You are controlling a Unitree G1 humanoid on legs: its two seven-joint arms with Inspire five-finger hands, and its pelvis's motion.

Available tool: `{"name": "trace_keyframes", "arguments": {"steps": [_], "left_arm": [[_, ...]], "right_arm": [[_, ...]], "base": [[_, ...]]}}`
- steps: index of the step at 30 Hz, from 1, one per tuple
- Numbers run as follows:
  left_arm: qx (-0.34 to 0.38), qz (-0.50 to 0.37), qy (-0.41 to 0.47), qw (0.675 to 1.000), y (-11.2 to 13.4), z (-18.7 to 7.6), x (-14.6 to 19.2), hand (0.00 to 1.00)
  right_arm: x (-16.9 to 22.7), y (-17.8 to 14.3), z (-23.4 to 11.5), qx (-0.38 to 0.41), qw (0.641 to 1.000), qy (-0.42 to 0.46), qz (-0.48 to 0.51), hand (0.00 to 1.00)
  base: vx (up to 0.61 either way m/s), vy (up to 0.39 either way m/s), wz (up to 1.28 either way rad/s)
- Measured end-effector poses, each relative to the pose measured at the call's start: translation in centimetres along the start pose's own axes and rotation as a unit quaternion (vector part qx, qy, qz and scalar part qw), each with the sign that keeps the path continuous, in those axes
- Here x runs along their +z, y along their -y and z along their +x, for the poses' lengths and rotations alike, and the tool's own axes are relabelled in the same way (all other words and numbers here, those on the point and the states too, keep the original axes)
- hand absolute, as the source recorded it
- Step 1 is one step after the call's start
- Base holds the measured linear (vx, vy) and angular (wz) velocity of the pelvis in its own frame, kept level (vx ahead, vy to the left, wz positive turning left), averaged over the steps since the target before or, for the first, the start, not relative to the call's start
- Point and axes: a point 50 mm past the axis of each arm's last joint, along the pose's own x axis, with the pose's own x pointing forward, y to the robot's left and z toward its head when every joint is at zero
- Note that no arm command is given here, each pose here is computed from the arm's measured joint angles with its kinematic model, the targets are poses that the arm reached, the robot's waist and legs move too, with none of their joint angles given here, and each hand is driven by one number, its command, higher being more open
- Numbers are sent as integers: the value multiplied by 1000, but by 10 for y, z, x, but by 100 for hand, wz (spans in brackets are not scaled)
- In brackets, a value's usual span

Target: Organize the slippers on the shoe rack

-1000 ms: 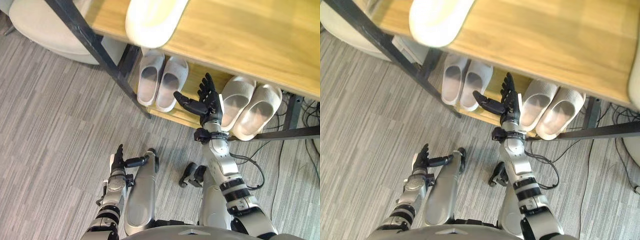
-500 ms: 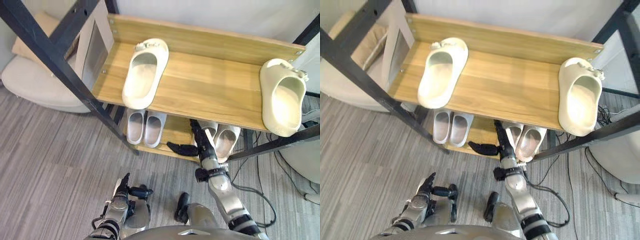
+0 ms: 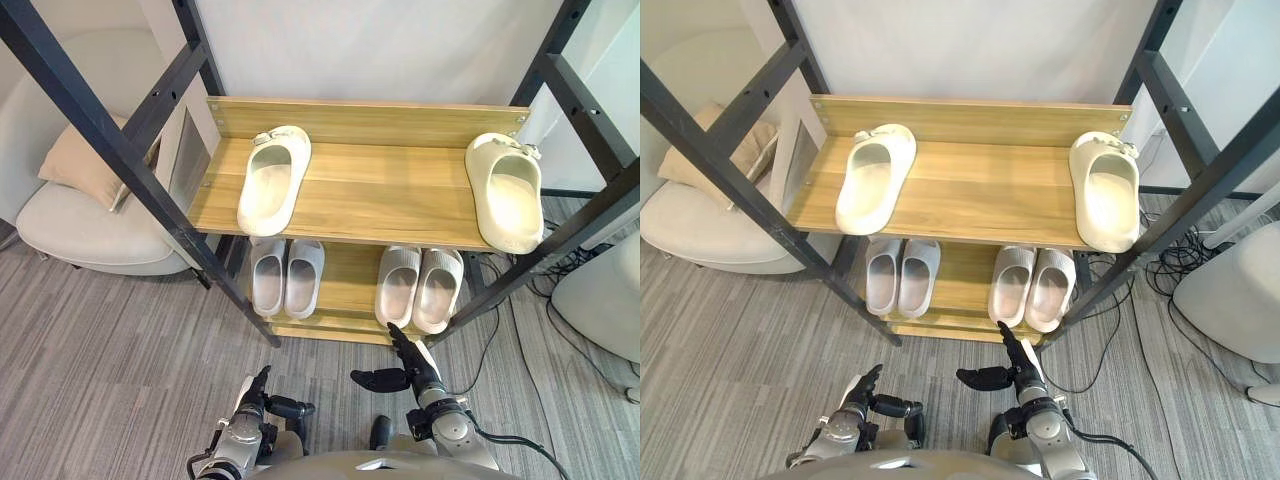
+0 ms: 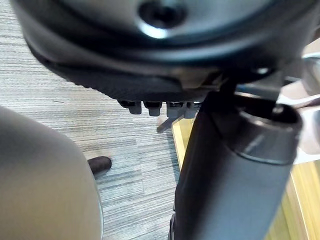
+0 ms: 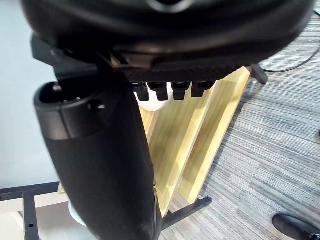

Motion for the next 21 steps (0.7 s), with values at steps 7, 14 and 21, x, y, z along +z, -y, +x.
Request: {"name": "trace_keyframes", "arguments": {"steps": [7,14,21], "left_arm": [[-39,41,27,998,12,-3,7,100],[-117,47,146,981,35,-25,41,100],[-259,41,281,923,54,-70,78,100]], "right_arm": [[-26,9,-4,-21,998,-58,14,100],[-40,19,-10,-41,995,-85,28,100],[-49,24,-16,-40,992,-95,70,100]], "base": [[-13,0,-3],[40,-5,9],[31,2,10]]}}
